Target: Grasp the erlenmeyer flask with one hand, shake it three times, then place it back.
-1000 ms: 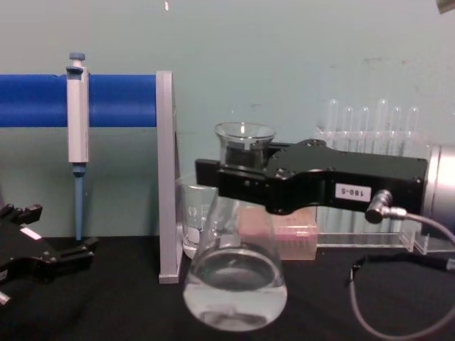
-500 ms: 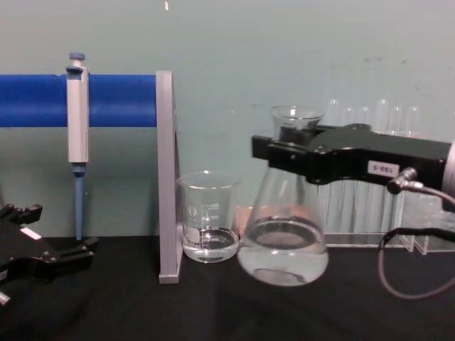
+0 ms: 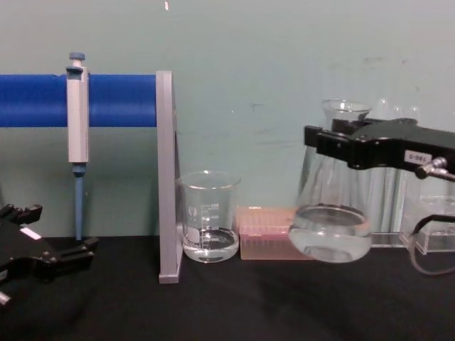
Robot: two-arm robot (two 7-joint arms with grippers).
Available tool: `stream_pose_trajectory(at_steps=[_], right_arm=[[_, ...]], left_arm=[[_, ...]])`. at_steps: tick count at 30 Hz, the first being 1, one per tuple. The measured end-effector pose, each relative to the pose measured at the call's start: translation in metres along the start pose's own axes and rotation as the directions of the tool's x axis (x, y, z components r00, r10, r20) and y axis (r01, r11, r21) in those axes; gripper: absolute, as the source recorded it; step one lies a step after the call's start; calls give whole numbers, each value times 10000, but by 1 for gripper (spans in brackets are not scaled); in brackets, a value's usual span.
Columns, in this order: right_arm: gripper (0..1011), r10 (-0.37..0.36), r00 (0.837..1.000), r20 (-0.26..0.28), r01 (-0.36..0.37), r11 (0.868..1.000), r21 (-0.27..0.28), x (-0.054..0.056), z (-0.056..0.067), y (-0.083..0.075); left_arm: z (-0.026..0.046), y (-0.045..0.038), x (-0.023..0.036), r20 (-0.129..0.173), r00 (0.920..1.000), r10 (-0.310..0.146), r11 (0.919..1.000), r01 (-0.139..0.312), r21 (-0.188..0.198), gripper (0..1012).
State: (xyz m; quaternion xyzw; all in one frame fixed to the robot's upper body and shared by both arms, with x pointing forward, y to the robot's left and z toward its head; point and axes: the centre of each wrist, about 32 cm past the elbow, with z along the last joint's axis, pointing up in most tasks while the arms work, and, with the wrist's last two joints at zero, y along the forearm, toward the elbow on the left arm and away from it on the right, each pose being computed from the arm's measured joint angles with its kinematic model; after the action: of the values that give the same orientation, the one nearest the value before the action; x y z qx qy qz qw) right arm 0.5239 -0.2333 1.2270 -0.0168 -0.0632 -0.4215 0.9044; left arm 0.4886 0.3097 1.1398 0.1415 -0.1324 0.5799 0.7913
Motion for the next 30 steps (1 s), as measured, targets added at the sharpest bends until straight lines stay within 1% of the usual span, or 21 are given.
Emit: stream_pose_trajectory(at_steps=[4, 11, 19, 30], right_arm=[[456, -432, 9991, 29, 433, 9990, -61, 43, -7, -14], [456, -943, 9955, 103, 945, 9954, -167, 97, -10, -40], [456, -1328, 9910, 164, 1332, 9908, -256, 144, -20, -76], [456, -1638, 9863, 221, 1644, 9859, -317, 164, -31, -115]], left_arm=[[0, 0, 0, 0, 10000, 0, 10000, 0, 0, 1001], [0, 0, 0, 1, 10000, 0, 10000, 0, 0, 1001], [0, 0, 0, 1, 10000, 0, 10000, 0, -1, 1001], [0, 0, 0, 0, 10000, 0, 10000, 0, -1, 1001]])
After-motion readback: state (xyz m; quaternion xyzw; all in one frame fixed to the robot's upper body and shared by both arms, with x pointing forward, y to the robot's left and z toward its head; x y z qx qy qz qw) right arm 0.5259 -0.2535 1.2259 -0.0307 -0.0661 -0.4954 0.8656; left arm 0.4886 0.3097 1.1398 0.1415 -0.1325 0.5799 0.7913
